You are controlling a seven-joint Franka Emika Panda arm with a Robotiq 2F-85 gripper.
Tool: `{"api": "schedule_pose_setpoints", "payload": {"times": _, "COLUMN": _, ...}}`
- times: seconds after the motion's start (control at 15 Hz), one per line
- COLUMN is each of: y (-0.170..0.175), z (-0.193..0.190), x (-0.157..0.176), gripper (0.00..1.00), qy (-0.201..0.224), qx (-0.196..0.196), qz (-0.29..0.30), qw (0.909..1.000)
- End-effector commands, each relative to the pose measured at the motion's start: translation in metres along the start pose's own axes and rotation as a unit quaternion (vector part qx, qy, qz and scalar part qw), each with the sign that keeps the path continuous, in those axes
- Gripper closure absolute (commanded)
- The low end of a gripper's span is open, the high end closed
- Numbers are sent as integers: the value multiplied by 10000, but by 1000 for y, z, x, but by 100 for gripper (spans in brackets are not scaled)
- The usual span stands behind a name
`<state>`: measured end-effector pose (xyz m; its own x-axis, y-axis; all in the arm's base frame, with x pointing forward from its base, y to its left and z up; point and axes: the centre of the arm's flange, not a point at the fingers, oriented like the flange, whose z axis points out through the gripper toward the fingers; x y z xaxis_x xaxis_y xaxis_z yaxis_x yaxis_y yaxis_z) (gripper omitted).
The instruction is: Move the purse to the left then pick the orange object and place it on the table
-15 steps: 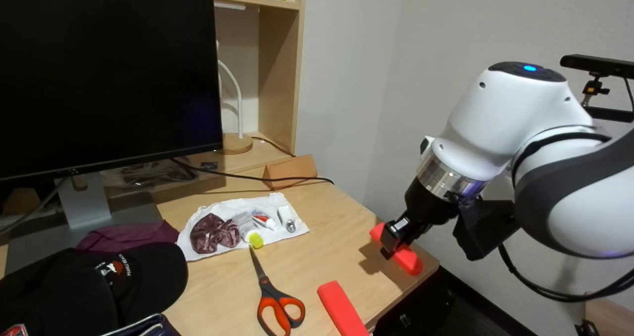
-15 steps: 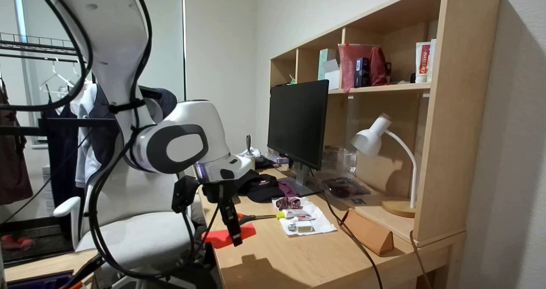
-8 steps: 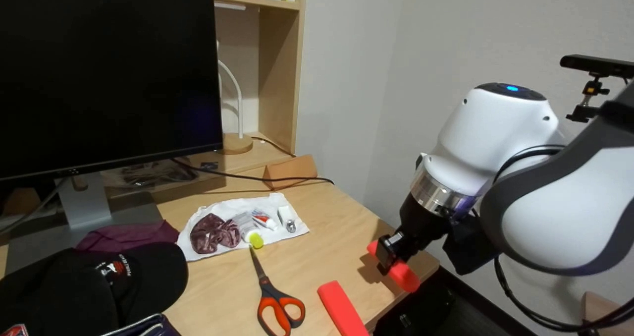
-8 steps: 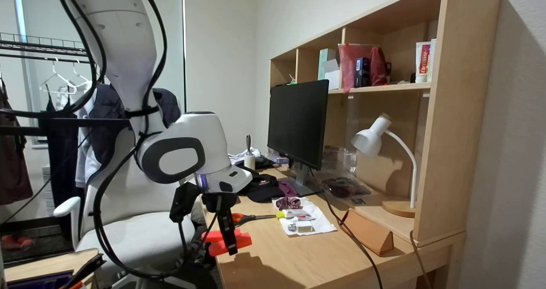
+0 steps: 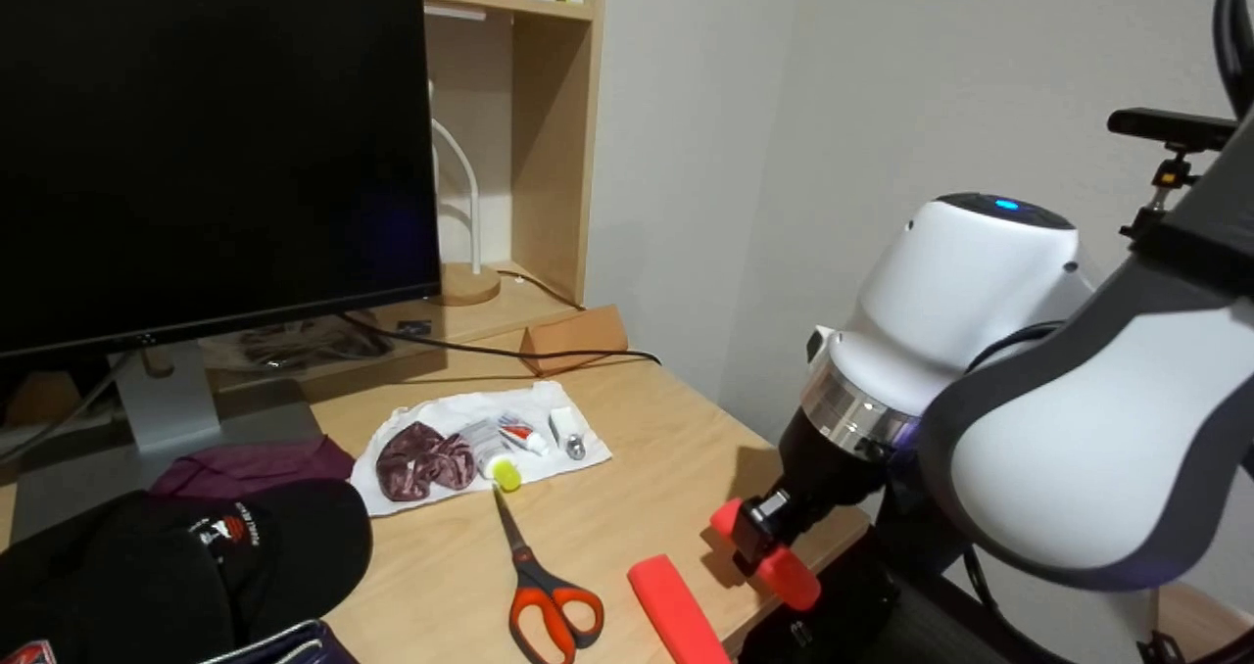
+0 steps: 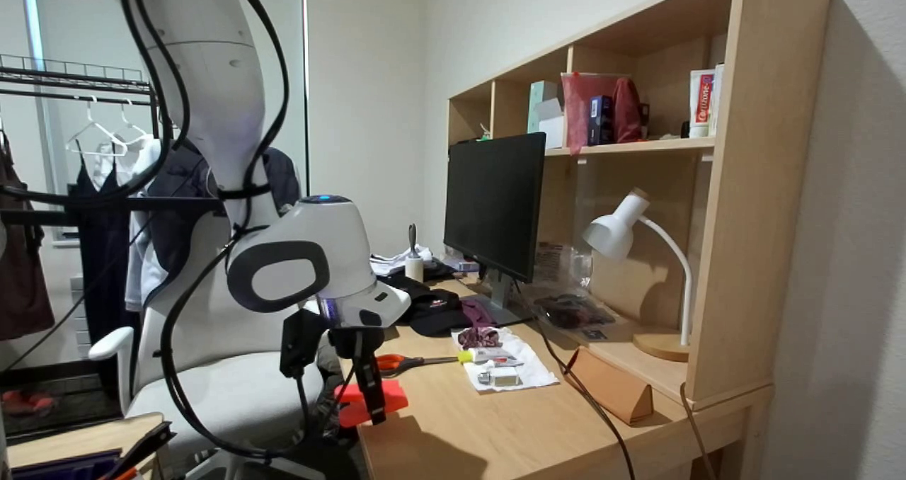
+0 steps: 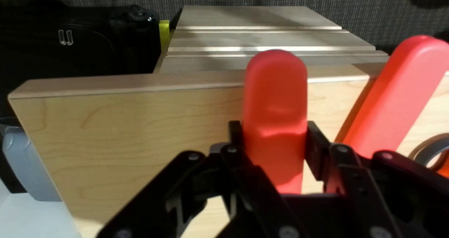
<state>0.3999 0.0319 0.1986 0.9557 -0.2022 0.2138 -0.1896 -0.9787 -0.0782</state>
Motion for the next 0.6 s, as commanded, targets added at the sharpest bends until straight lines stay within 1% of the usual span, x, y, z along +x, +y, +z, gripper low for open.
{"api": "schedule_pose_setpoints", "payload": {"times": 0.0, "y": 17, "z": 9, "x": -17, "gripper": 81, "qy": 60, "qx": 155, "qz": -341, "qw": 9993}}
{"api": "schedule_pose_setpoints", "payload": {"times": 0.27, "y": 16, "z": 16, "x": -20, "gripper": 81, "qy": 16, "qx": 243, "qz": -487, "qw": 9985}}
{"api": "schedule_pose_setpoints", "payload": {"times": 0.33, "y": 16, "z": 17, "x": -22, "gripper": 31, "qy": 2, "qx": 245, "qz": -485, "qw": 9985}}
{"api": "schedule_pose_setpoints", "payload": {"times": 0.4, "y": 18, "z": 19, "x": -22, "gripper": 30, "qy": -9, "qx": 242, "qz": -454, "qw": 9987}}
{"api": "schedule_pose_setpoints", "payload": {"times": 0.47, "y": 20, "z": 21, "x": -23, "gripper": 25, "qy": -10, "qx": 247, "qz": -407, "qw": 9989}}
{"api": "schedule_pose_setpoints", "payload": {"times": 0.53, "y": 22, "z": 22, "x": -24, "gripper": 18, "qy": -14, "qx": 250, "qz": -374, "qw": 9990}}
